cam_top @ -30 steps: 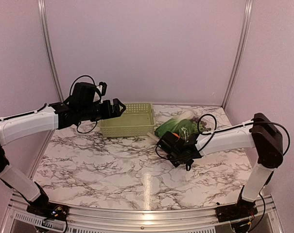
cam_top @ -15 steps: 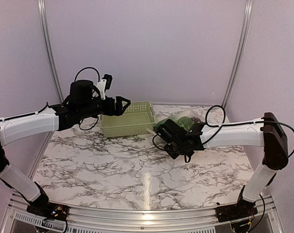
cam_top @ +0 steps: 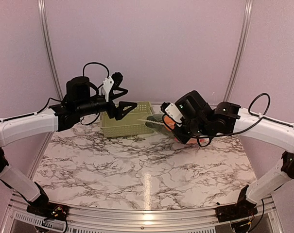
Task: Open the zip-top bag and remove the fake food
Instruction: Pick up the zipper food storage bag at the center of the board, then unzip the zipper food storage bag at the center of the board.
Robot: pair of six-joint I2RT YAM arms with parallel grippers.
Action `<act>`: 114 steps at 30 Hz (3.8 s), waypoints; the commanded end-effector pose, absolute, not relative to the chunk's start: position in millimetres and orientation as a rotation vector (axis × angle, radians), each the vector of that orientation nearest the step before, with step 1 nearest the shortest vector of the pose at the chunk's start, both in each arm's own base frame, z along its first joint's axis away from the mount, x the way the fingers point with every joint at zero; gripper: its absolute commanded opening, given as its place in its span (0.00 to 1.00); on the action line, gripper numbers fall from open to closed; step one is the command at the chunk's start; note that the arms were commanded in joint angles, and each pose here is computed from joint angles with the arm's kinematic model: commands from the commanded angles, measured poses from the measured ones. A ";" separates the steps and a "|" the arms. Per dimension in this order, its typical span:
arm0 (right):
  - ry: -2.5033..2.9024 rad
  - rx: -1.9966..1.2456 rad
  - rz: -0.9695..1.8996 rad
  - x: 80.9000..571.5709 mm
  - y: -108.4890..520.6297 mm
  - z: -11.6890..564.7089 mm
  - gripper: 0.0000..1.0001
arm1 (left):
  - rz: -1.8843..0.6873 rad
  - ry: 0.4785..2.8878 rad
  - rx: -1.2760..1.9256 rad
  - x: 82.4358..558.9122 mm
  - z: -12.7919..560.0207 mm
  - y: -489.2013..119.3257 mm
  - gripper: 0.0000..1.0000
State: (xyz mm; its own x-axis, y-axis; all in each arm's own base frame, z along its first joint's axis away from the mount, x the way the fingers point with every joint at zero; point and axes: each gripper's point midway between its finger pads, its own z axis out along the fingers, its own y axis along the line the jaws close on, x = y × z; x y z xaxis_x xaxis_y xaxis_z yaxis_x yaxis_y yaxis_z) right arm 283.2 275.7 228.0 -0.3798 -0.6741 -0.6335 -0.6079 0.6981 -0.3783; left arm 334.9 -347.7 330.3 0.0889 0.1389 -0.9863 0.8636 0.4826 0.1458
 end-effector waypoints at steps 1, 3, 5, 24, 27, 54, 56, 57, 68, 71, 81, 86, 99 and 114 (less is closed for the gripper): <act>1.976 -1.038 0.109 261.5 291.4 285.4 0.00 | -0.616 1.247 1.222 305.6 328.6 -367.4 0.81; 1.947 -1.061 0.157 254.2 292.6 297.6 0.00 | -0.610 1.225 1.286 295.3 324.8 -375.9 0.78; 1.925 -1.080 0.193 249.0 294.5 307.4 0.00 | -0.593 1.222 1.346 287.6 320.0 -384.6 0.74; 1.818 -1.175 0.366 235.3 322.6 340.5 0.00 | -0.803 1.405 1.541 231.7 301.9 -422.7 0.45; 1.808 -1.181 0.375 235.5 326.0 341.8 0.00 | -0.789 1.440 1.519 230.1 296.9 -425.0 0.44; 1.652 -1.084 0.403 246.2 334.2 354.3 0.88 | -0.661 1.421 1.377 250.2 301.9 -408.9 0.00; 1.604 -1.060 0.433 246.6 329.3 358.4 0.94 | -0.674 1.413 1.363 252.0 306.1 -404.1 0.00; 1.578 -1.057 0.468 244.7 326.3 360.7 0.95 | -0.683 1.408 1.359 252.8 308.0 -401.4 0.00; 1.154 -0.969 0.645 214.9 290.9 367.4 0.98 | -0.670 1.284 1.345 246.6 329.1 -381.6 0.00; 1.192 -1.026 0.703 217.8 301.2 355.4 0.94 | -0.666 1.269 1.349 245.8 332.5 -378.5 0.00; 1.294 -1.095 0.838 231.8 332.2 327.6 0.76 | -0.653 1.259 1.349 245.4 334.4 -373.1 0.00; 1.309 -1.090 0.872 233.3 336.2 323.8 0.65 | -0.644 1.261 1.344 247.1 334.3 -371.4 0.00; 1.360 -1.038 0.863 238.6 330.2 326.5 0.27 | -0.628 1.272 1.338 252.0 331.4 -369.8 0.00; 1.379 -1.085 0.843 241.0 338.5 343.3 0.00 | -0.698 1.302 1.342 245.8 345.0 -371.0 0.27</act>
State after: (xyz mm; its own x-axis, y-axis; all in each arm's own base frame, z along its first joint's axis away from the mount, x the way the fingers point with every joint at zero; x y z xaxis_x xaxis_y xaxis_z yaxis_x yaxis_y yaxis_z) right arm 239.5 333.0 322.9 0.0237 -0.1353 -0.9905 -0.9417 0.3297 -0.0676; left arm 253.5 -370.5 299.6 0.1824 0.3903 -0.9024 0.9418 0.1943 0.2744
